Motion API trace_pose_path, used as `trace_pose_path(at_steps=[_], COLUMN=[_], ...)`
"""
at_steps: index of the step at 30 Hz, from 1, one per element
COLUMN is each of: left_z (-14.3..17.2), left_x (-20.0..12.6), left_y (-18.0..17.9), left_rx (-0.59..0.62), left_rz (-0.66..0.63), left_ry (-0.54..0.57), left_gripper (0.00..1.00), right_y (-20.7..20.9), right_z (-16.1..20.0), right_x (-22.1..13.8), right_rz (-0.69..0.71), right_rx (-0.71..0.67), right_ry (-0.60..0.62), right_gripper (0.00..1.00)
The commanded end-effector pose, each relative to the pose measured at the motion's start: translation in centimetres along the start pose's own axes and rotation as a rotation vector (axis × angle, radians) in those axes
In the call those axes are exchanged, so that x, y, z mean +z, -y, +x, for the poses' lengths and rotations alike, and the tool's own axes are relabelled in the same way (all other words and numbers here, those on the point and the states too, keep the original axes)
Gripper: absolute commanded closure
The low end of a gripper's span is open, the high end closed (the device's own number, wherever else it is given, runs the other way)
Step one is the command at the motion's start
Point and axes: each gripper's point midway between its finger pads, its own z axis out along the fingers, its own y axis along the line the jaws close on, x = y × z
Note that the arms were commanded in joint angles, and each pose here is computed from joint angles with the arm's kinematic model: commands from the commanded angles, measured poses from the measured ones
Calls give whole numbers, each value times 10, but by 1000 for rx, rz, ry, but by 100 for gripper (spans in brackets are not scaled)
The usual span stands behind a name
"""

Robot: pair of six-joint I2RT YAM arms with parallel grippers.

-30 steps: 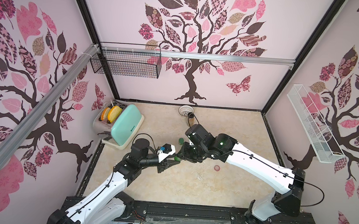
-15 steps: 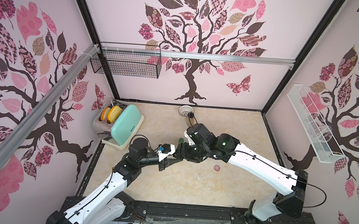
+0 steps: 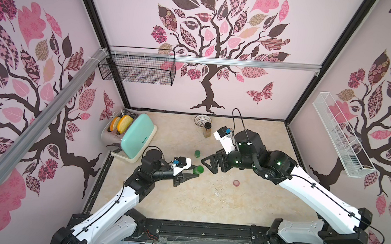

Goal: Close the paint jar lid
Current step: Screw the lid onto the paint jar.

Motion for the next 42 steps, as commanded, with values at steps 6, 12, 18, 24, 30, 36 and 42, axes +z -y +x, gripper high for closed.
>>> trace_pose_path(at_steps=[6,12,18,24,30,36,42], left_z=[-13,-13,-12,-11,-11,-11,-11], left_x=[2,3,4,4,4,4,4], left_y=[13,16,17,17,17,17,17], left_rx=[3,-7,-10,-10,-8,-8,-8], left_rz=[111,136,145,145,147,145,145], left_ry=[34,32,29,26,25,25,24], left_gripper=[82,82,82,82,82,82,82], right_y=[-30,-36,-40,-44,-47,-45,-40], right_z=[22,31,36,39,44,46,47], right_x=[-13,-10,1,11,18,21,26], right_rz=[-188,-240,-286,-317,-330,-323,-303], right_rx=[-653,-750,-788,-798,-811,-805,-793], right_ry=[81,51,27,-18,-46,-71,-94], right_gripper=[8,16,28,37,44,50,53])
